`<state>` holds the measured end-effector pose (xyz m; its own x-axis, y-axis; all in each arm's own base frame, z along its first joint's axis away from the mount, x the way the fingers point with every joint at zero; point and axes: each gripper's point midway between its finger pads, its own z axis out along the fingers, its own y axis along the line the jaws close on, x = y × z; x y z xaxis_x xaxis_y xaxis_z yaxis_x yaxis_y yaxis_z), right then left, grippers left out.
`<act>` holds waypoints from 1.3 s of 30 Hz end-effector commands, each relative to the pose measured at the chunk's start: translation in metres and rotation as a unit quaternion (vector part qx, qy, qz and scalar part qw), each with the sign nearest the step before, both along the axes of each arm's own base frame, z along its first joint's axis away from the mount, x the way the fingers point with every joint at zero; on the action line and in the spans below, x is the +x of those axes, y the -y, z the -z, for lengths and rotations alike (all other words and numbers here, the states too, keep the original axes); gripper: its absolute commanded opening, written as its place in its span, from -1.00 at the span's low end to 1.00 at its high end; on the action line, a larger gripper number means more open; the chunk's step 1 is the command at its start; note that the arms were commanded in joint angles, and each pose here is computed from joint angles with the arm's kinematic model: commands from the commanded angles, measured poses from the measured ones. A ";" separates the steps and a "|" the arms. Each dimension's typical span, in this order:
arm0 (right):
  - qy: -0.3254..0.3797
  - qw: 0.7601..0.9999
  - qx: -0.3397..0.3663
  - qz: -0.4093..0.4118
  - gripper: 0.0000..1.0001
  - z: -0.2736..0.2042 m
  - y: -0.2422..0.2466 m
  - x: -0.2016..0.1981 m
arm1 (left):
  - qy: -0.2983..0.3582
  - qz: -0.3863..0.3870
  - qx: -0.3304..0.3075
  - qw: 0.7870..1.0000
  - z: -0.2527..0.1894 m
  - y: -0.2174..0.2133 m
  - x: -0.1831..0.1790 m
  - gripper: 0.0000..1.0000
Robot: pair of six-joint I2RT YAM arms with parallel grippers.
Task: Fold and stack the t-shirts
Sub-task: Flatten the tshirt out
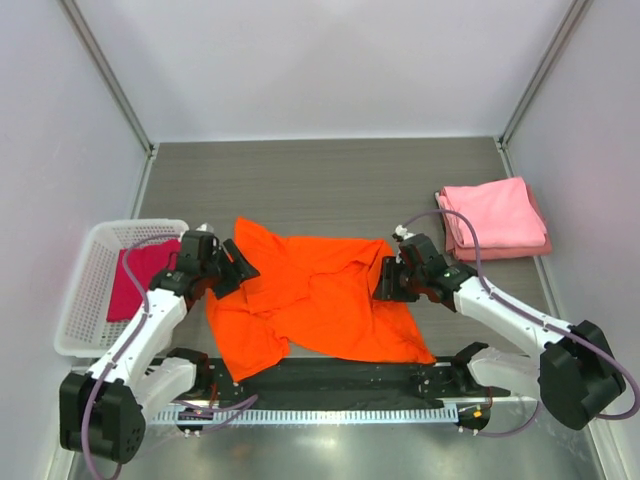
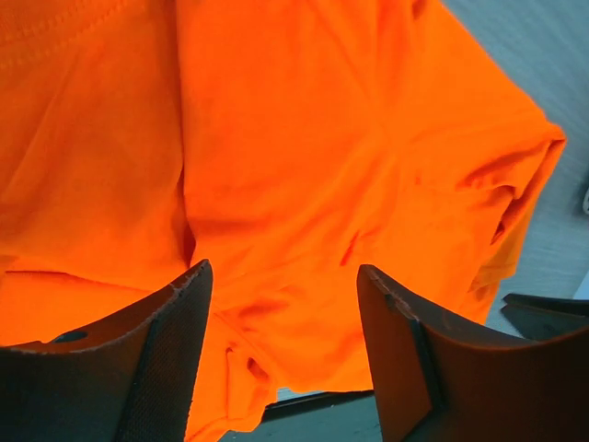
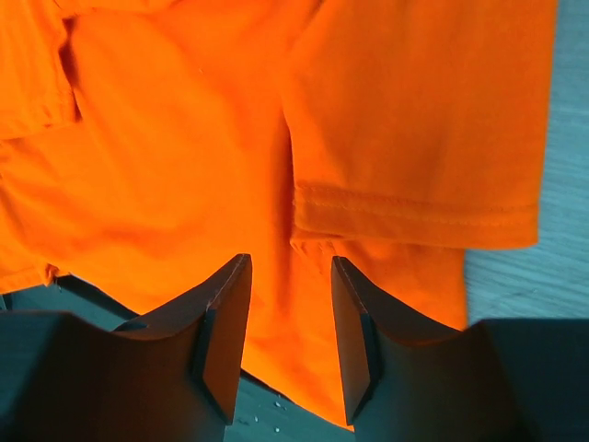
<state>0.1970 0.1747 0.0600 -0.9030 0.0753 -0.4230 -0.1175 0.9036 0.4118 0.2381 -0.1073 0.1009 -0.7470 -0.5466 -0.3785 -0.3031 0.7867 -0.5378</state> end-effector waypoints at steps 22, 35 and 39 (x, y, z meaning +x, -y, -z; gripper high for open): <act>0.097 0.994 0.041 -0.004 -0.11 -0.030 -0.022 0.037 | -0.053 -0.011 0.019 0.998 0.068 0.008 -0.038 -0.12; 0.097 0.995 0.037 -0.002 -0.11 -0.027 -0.018 0.034 | -0.023 0.014 -0.028 0.999 0.053 0.028 -0.024 -0.90; 0.095 0.995 0.027 -0.002 -0.11 -0.024 -0.015 0.033 | -0.017 0.023 -0.032 0.999 0.046 0.032 -0.020 -1.00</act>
<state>0.2247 0.1889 0.0774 -0.8331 0.0949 -0.5450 -0.1833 0.8821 0.4338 0.2019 -0.1271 0.0343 -0.7892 -0.5441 -0.2848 -0.3519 0.7807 -0.5164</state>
